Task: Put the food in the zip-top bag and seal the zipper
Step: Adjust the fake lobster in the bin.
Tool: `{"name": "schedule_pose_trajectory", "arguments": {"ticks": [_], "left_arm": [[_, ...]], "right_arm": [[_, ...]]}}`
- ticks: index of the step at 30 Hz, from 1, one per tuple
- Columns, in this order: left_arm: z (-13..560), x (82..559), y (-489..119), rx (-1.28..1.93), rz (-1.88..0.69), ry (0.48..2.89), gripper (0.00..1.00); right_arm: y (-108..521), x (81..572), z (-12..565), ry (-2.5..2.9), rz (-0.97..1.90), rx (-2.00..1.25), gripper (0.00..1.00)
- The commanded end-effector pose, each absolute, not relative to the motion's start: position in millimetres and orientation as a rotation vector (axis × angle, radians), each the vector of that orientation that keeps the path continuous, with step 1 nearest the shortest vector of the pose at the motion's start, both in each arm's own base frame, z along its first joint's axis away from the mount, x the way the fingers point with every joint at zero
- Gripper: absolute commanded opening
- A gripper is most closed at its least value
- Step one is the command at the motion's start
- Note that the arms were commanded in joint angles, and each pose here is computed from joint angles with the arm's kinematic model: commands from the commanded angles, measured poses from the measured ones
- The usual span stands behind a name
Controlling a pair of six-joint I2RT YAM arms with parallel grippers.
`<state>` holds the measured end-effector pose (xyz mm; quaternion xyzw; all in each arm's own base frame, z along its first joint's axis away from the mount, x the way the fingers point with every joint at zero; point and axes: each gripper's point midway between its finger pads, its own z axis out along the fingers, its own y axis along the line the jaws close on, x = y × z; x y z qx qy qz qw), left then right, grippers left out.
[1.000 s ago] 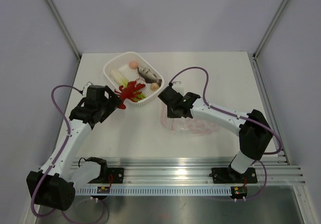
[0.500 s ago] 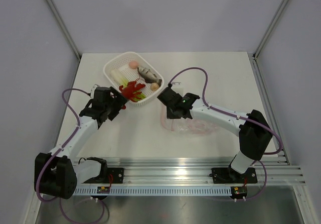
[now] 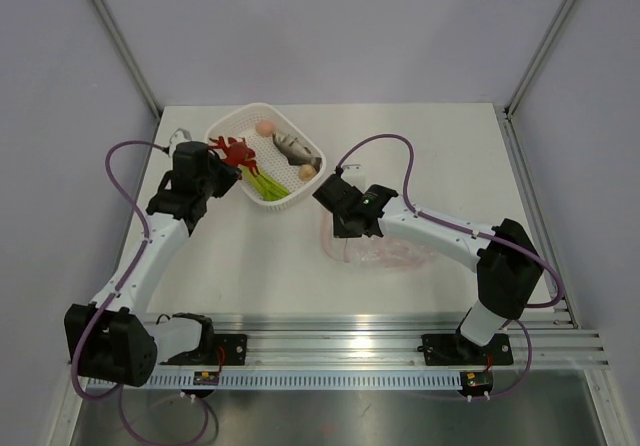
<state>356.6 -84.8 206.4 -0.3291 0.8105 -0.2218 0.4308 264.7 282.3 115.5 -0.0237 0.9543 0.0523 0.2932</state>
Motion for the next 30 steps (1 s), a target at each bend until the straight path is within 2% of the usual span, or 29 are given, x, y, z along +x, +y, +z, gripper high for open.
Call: {"name": "schedule_pose_trajectory", "arguments": {"ticks": [1,5,9,18,25,30], "left_arm": [[225,380,-57,-0.799,-0.488,1.995,0.0],[238,401,-53,-0.73,-0.523,2.056,0.0],[247,419,-78,-0.605,-0.646,2.177,0.0],[265,405,-113,-0.41,-0.944,2.293,0.0],[248,414,-98,-0.377,-1.079,2.349,0.0],[211,432,-91,-0.393,-1.223,2.419,0.17]], "right_arm": [[287,269,137,2.487,0.163,-0.038,0.0],[286,270,136,2.485,0.154,-0.037,0.0],[290,271,138,2.485,0.161,-0.043,0.0],[289,272,136,2.488,0.14,-0.055,0.0],[294,274,133,2.494,0.152,-0.065,0.0],[292,272,132,2.491,0.151,-0.066,0.0]]}}
